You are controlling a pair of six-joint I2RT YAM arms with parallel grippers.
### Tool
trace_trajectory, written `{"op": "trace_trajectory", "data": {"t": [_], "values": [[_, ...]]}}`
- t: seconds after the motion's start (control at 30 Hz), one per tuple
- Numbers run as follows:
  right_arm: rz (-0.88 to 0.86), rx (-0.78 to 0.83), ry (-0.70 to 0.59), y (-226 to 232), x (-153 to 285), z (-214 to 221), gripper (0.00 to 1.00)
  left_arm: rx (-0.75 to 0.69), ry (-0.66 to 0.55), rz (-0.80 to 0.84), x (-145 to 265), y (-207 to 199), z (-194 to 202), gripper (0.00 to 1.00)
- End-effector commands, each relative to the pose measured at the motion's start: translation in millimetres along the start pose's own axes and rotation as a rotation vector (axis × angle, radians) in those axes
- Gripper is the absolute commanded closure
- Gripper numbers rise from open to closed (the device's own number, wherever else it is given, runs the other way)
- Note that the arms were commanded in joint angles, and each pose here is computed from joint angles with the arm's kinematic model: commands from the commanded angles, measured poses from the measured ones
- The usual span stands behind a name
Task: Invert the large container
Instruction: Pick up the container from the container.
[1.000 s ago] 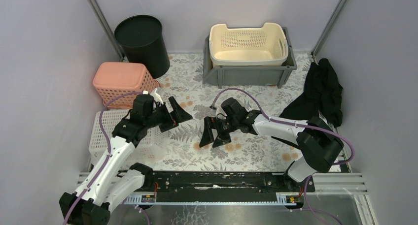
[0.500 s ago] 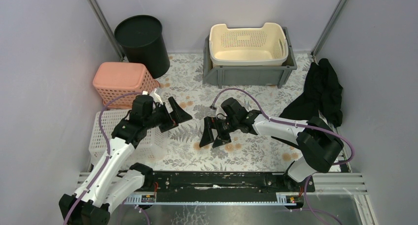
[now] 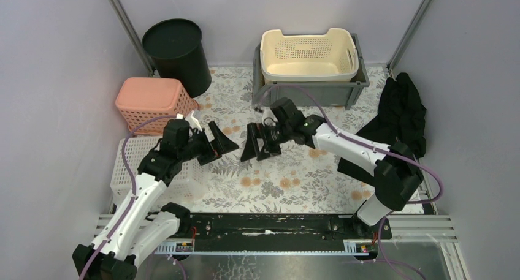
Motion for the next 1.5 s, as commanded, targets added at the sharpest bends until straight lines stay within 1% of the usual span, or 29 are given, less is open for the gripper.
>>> {"op": "trace_trajectory", "data": {"t": [0.0,0.1,0.27,0.6,0.7,0.83,0.93,1.07,1.2,1.3,1.33,1.4,1.43,1.47], "values": [[0.076,0.068,-0.072,5,17,-37,0.05,-0.032,-0.017,0.055,3,-5,-1,0.0],[0.182,0.106,-0.084,4,22,-59,0.05,-0.032,-0.016,0.053,5,-4,2,0.0],[0.261,0.174,-0.116,15,28,-96,0.05,-0.031,-0.01,0.055,6,-1,6,0.0],[0.258,0.279,-0.248,45,46,-154,0.05,-0.038,0.001,0.054,7,3,10,0.0],[0.265,0.29,-0.298,48,60,-170,0.05,-0.04,0.003,0.053,7,2,10,0.0],[0.274,0.277,-0.38,42,92,-190,0.05,-0.045,-0.016,0.047,6,-2,3,0.0],[0.296,0.245,-0.451,28,126,-204,0.05,-0.061,-0.057,0.034,3,-12,-14,0.0],[0.334,0.193,-0.548,5,178,-215,0.05,-0.099,-0.129,0.007,-6,-31,-48,0.0],[0.421,0.147,-0.643,-19,229,-218,0.04,-0.128,-0.199,-0.022,-26,-51,-88,0.0],[0.528,0.107,-0.698,-38,263,-217,0.06,-0.152,-0.235,-0.044,-46,-68,-121,0.0],[0.567,0.096,-0.712,-45,273,-216,0.08,-0.161,-0.239,-0.054,-55,-72,-131,0.0],[0.638,0.071,-0.733,-60,290,-213,0.2,-0.18,-0.26,-0.094,-73,-77,-147,0.0],[0.674,0.061,-0.743,-68,298,-212,0.25,-0.186,-0.281,-0.123,-81,-75,-154,0.0],[0.704,0.048,-0.752,-76,306,-210,0.28,-0.184,-0.287,-0.146,-92,-71,-159,0.0]]}}
Point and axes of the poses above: each gripper's point midway between its finger pads, its own x axis back along the fingers, its own y axis along the line the jaws close on, z = x × y, the point moved 6 cm from there along x, back along the fingers, and after that the axes turned 2 degrees about x, right-handed, at the moved point
